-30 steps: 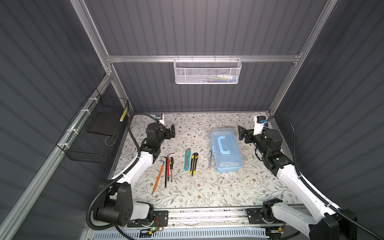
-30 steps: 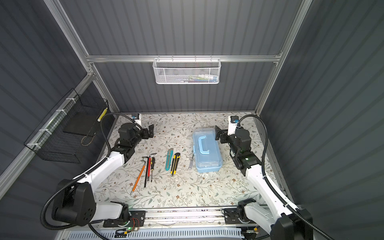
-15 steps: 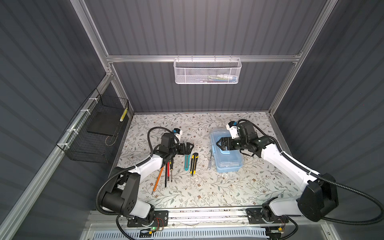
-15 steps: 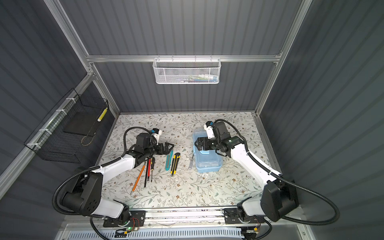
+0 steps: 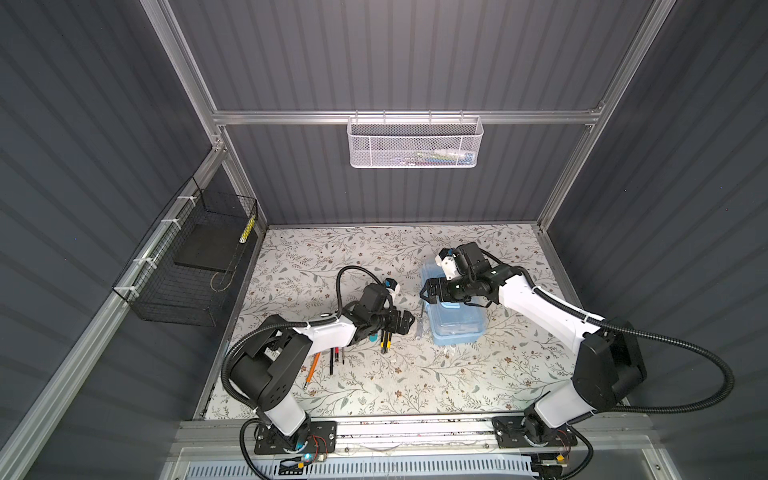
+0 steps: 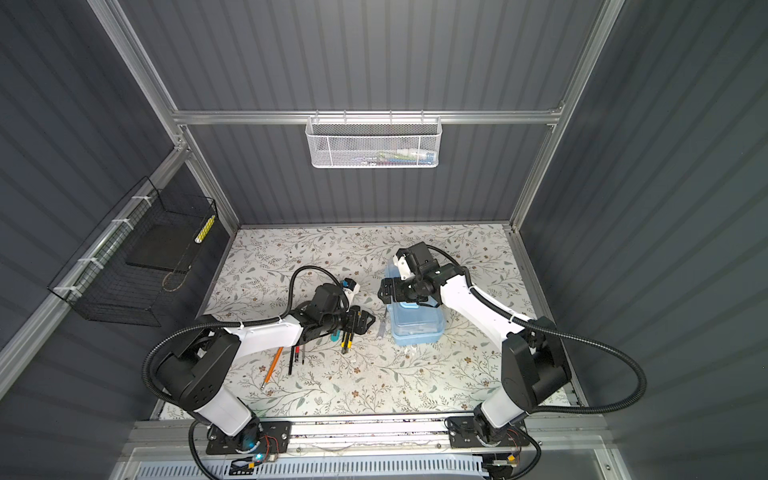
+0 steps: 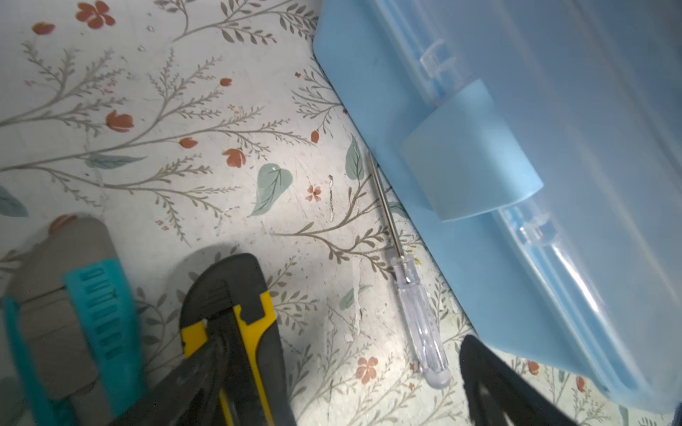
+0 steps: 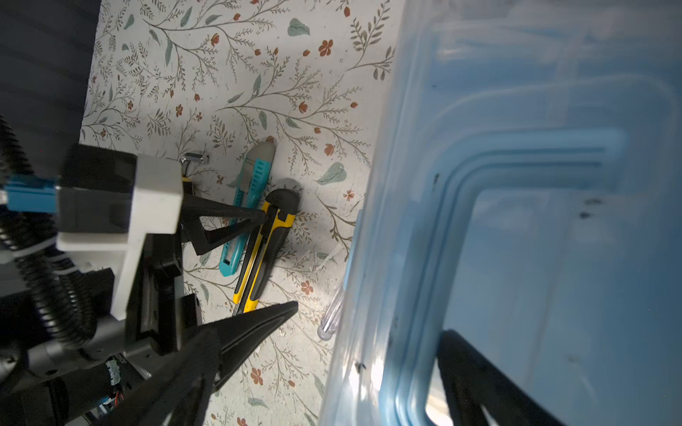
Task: Pack the tool kit
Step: 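Reach the left gripper toward the cutters while the right reaches the blue box, then lower the right gripper over the box handle while the left hovers nearby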
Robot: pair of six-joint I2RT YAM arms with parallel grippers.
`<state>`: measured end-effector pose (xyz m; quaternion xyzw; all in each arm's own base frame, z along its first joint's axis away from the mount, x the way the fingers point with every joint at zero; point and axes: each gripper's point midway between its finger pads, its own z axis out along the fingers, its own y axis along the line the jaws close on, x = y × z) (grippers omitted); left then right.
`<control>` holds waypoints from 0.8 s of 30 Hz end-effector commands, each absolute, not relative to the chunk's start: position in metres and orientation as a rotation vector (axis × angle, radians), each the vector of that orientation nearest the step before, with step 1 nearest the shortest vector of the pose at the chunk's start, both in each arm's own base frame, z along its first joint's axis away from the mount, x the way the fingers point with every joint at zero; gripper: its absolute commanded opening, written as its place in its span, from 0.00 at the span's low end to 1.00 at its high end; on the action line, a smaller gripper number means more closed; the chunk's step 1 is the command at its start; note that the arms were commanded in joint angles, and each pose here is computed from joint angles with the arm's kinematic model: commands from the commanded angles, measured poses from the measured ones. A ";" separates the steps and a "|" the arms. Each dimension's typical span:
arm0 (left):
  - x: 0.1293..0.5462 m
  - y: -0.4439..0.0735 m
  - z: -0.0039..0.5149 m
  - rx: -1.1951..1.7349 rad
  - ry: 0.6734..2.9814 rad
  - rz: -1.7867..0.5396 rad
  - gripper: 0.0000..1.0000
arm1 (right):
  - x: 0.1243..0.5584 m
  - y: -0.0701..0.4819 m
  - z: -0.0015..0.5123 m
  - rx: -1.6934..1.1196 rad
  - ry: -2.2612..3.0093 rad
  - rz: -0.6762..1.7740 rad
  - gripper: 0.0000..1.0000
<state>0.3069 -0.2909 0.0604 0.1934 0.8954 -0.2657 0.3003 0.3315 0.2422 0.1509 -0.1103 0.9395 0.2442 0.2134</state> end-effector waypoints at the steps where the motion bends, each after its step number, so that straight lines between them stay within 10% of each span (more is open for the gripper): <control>1: 0.316 -0.303 0.072 0.483 2.331 -0.722 0.99 | 0.331 0.249 0.148 -0.294 2.632 0.714 0.94; 24: 0.326 -0.311 0.075 0.540 2.326 -0.676 0.99 | 0.323 0.265 0.206 -0.203 2.350 1.330 0.92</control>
